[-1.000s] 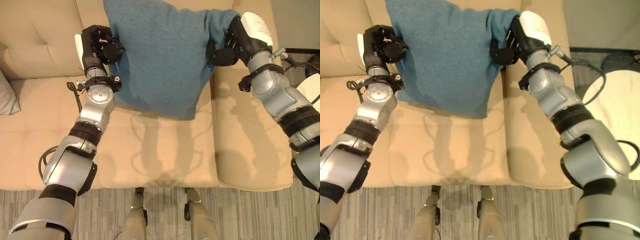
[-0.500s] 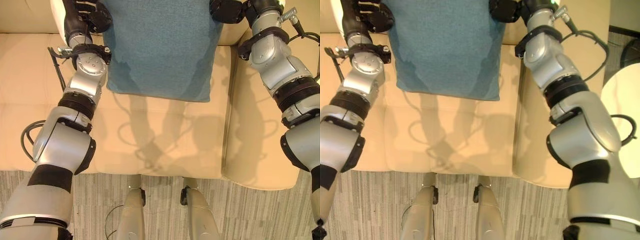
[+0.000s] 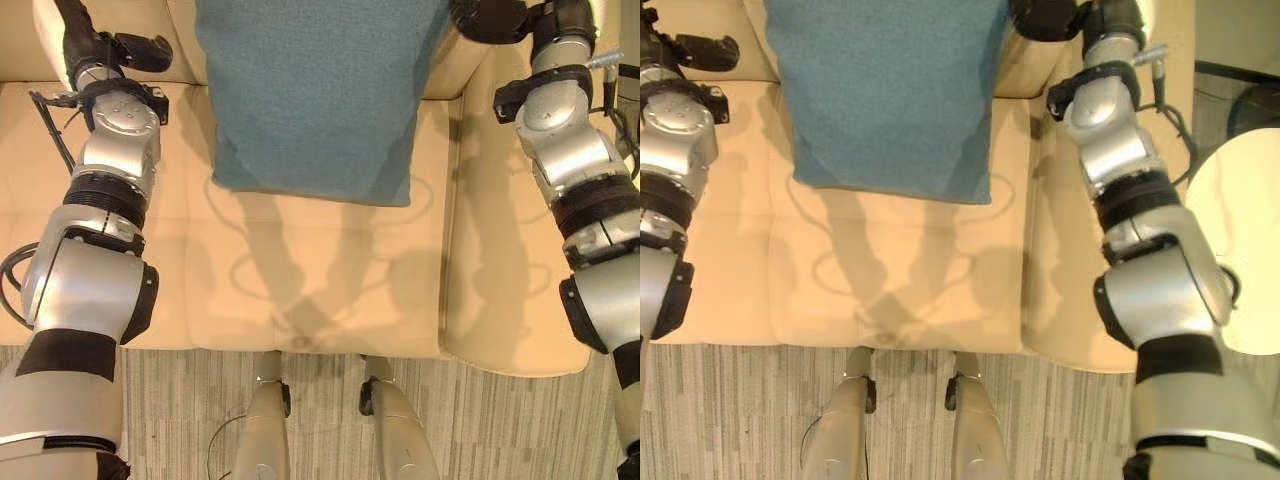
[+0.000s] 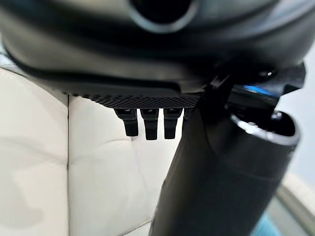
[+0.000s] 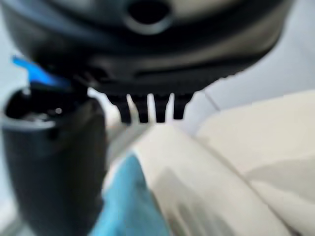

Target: Pick up all the scattered cushions and arrange them neatly on the sofa.

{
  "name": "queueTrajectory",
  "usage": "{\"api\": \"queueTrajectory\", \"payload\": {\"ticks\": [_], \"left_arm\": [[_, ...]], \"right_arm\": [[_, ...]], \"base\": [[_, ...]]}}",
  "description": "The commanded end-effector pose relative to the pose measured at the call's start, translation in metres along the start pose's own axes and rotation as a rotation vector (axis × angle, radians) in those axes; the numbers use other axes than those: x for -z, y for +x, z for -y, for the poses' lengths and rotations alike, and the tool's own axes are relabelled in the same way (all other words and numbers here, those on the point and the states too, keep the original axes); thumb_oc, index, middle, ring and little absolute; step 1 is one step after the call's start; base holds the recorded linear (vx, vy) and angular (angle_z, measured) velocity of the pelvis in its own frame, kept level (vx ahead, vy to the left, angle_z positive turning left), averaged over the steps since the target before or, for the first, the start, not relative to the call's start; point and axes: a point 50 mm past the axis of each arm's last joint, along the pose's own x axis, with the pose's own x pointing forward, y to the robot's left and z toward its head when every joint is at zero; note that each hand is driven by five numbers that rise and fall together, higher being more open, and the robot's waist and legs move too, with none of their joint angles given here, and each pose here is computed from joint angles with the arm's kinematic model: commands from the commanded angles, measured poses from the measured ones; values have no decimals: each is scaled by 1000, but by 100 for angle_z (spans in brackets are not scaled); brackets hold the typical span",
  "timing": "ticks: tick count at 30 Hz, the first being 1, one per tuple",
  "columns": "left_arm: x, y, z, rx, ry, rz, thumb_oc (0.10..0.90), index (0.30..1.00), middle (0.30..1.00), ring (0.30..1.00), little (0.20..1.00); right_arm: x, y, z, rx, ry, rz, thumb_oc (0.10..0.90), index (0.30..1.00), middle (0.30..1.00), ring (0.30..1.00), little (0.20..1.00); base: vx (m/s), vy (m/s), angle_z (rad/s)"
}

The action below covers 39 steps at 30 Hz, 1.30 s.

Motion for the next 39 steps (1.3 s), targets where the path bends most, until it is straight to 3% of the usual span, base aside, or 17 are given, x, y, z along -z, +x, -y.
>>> {"api": "queueTrajectory", "payload": {"ticks": [1, 8, 15, 16, 21, 24, 26, 33, 35, 36, 39], "left_arm": [[-29, 13, -36, -156, 45, 184, 800, 900, 900, 900, 900], [-5, 10, -47, -191, 41, 134, 800, 900, 900, 900, 900], [94, -33, -94, -183, 131, 81, 800, 900, 900, 900, 900], [132, -57, -120, -147, 221, 34, 800, 900, 900, 900, 900], [217, -136, -193, -88, 353, -254, 800, 900, 900, 900, 900], [266, -204, -233, -110, 440, -523, 800, 900, 900, 900, 900], [275, -218, -241, -121, 456, -582, 800, 900, 900, 900, 900], [323, -323, -273, -200, 508, -1029, 800, 900, 900, 900, 900], [330, -350, -271, -152, 567, -1123, 800, 900, 900, 900, 900], [336, -373, -265, -126, 584, -1223, 800, 900, 900, 900, 900], [343, -395, -249, -76, 589, -1317, 800, 900, 900, 900, 900]], "right_arm": [[-4, 3, 51, 253, -131, 163, 800, 900, 900, 900, 900], [26, -17, 82, 490, 131, 39, 800, 900, 900, 900, 900], [112, -102, 115, 421, -31, -94, 800, 900, 900, 900, 900], [137, -143, 121, 321, -124, -159, 800, 900, 900, 900, 900], [188, -230, 152, 20, -443, -414, 800, 900, 900, 900, 900], [215, -287, 173, 1, -460, -667, 800, 900, 900, 900, 900], [222, -300, 171, -15, -448, -723, 800, 900, 900, 900, 900], [248, -406, 154, -51, -338, -1139, 800, 900, 900, 900, 900], [247, -434, 145, -61, -303, -1226, 800, 900, 900, 900, 900], [247, -449, 122, -89, -221, -1291, 800, 900, 900, 900, 900], [245, -447, 82, -189, -124, -1270, 800, 900, 900, 900, 900]], "base": [[0, 0, 0], [-5, -3, 0], [61, 5, -6], [96, 65, -6], [79, 159, -17], [-57, 199, -37], [-194, 104, -49], [-333, 88, -40], [-382, -102, -30], [-548, -126, -14], [-535, -169, -23]]}}
